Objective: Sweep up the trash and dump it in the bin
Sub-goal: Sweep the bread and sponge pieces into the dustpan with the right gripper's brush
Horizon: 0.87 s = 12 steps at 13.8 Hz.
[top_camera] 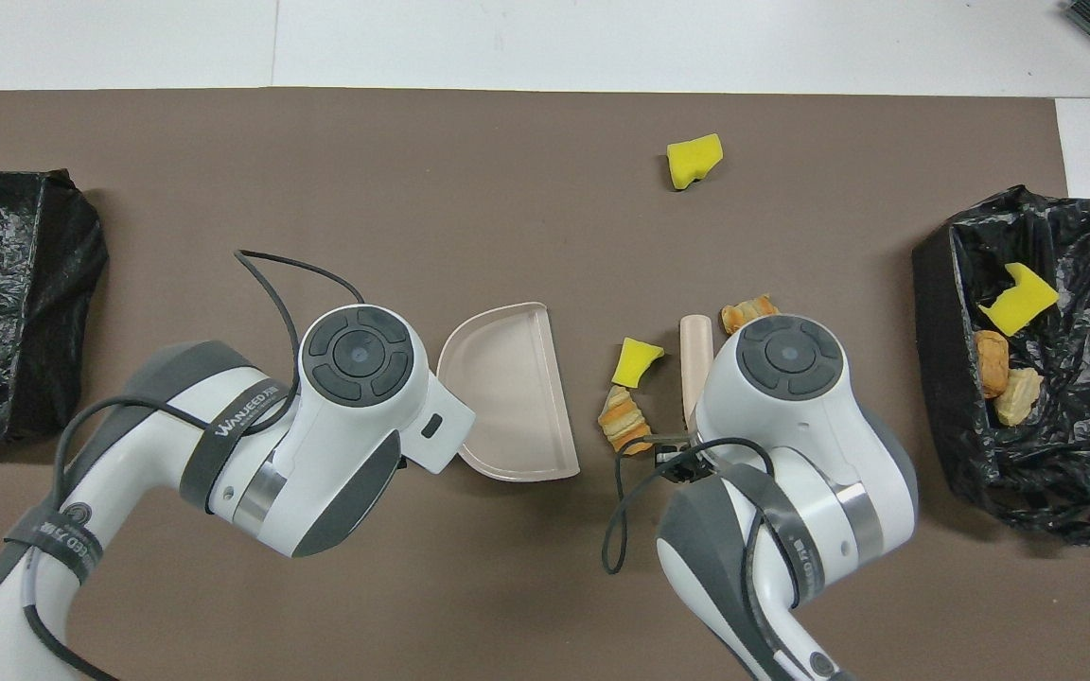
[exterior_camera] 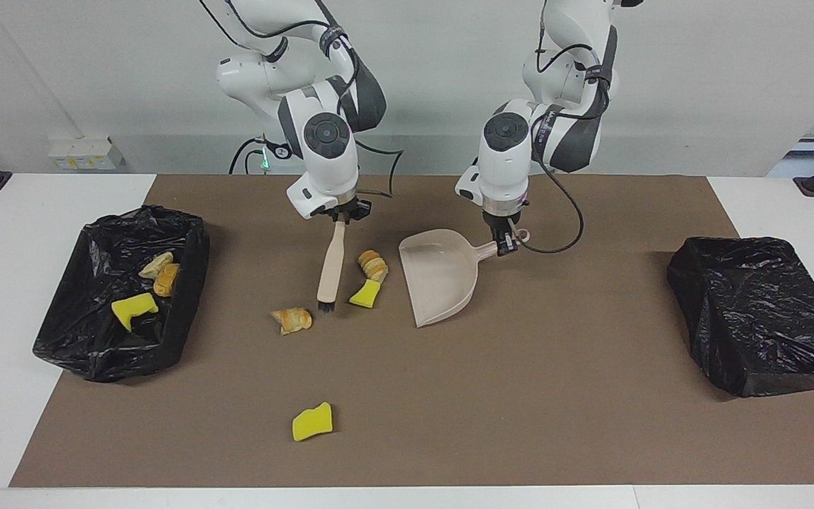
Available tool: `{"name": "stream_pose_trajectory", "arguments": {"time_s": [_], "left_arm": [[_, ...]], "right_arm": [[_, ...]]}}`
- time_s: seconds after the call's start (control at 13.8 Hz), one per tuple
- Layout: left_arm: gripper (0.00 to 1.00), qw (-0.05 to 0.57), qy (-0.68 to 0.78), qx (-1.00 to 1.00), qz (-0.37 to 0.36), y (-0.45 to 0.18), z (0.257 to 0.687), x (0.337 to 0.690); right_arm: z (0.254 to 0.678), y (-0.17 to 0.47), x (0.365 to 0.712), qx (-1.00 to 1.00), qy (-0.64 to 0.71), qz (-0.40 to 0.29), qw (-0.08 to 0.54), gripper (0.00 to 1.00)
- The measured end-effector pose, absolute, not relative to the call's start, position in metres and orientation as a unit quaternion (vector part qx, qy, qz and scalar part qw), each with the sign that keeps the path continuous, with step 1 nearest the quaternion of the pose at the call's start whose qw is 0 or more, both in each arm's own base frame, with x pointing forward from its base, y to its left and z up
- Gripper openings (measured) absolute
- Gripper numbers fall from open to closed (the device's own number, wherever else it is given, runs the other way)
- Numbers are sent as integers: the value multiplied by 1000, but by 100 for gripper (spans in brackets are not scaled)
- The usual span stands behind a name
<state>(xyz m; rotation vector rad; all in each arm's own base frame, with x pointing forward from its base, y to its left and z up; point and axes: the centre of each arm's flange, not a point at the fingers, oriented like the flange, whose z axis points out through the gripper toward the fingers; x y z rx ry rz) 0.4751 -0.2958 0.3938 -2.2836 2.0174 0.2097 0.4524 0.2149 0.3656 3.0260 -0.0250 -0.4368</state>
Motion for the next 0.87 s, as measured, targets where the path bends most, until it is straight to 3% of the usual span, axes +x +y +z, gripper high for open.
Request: {"name": "stream_pose_trajectory", "arguments": {"time_s": [0.44, 0.87], "left_arm": [[33, 44, 660, -747, 69, -296, 394, 475], [33, 45, 659, -748, 70, -294, 393, 476]], "right_arm": [[335, 271, 433, 985, 86, -142, 39, 26], [364, 317, 439, 967, 102, -176, -151, 26]]}}
